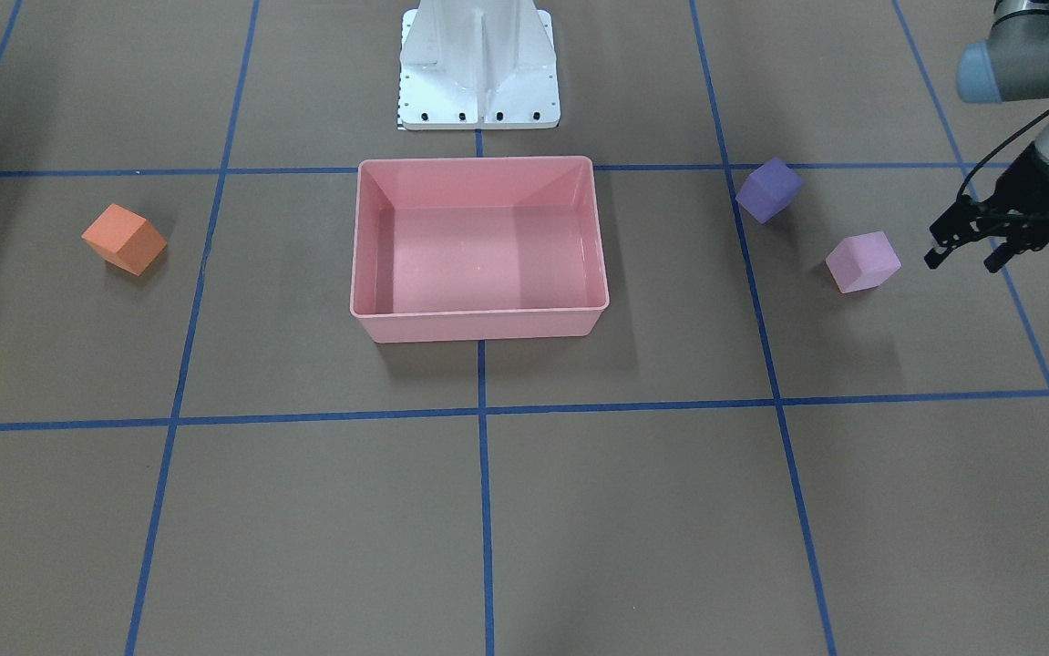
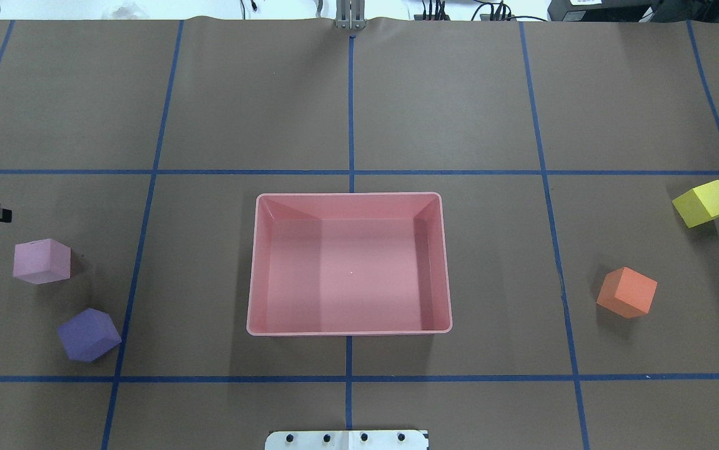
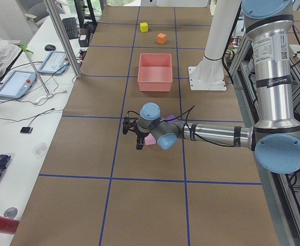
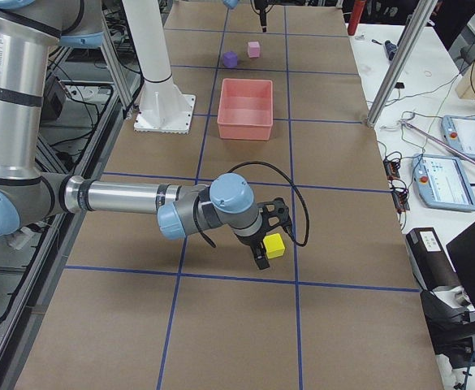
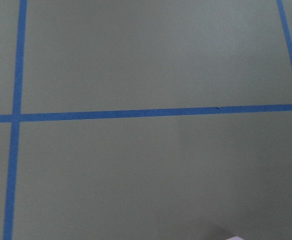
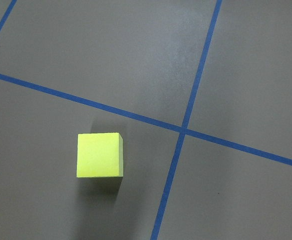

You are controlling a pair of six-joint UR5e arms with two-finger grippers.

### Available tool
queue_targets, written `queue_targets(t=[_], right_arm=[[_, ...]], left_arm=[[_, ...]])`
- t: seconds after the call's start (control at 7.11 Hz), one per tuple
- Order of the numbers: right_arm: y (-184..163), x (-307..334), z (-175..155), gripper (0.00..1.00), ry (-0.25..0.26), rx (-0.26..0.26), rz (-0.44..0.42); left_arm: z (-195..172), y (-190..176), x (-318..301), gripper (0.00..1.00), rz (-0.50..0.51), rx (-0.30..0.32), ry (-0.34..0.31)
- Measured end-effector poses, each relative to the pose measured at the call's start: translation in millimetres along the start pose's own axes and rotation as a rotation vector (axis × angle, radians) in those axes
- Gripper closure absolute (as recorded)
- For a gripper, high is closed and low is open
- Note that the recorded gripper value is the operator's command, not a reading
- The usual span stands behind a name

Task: Place blocks into pink bin with both arms
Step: 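Reach the left gripper down and grasp the light purple cube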

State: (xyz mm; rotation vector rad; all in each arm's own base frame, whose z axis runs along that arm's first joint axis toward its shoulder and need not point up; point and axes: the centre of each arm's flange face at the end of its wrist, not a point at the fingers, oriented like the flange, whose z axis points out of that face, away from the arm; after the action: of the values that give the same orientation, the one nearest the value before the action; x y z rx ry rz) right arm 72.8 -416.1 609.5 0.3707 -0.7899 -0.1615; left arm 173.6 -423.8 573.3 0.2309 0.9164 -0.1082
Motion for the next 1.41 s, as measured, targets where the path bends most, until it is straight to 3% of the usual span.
queue_targets(t=[0.7, 0.84, 1.12, 1.41], right_arm=[[2, 2, 2, 0.0, 0.001, -0.004, 0.002], [2, 2, 2, 0.0, 0.001, -0.004, 0.002], [2, 2, 2, 0.0, 0.001, -0.005, 0.003], [3, 3, 3, 0.0, 0.001, -0.005, 0.003]], left_arm=[[53, 55, 60, 0.0, -0.027, -0.032, -0.033], [57, 60, 60, 0.09, -0.022, -0.039, -0.042], [61, 64, 58, 0.96, -0.015, -0.035, -0.057], [59, 67, 56, 1.0, 0.003, -0.014, -0.072]])
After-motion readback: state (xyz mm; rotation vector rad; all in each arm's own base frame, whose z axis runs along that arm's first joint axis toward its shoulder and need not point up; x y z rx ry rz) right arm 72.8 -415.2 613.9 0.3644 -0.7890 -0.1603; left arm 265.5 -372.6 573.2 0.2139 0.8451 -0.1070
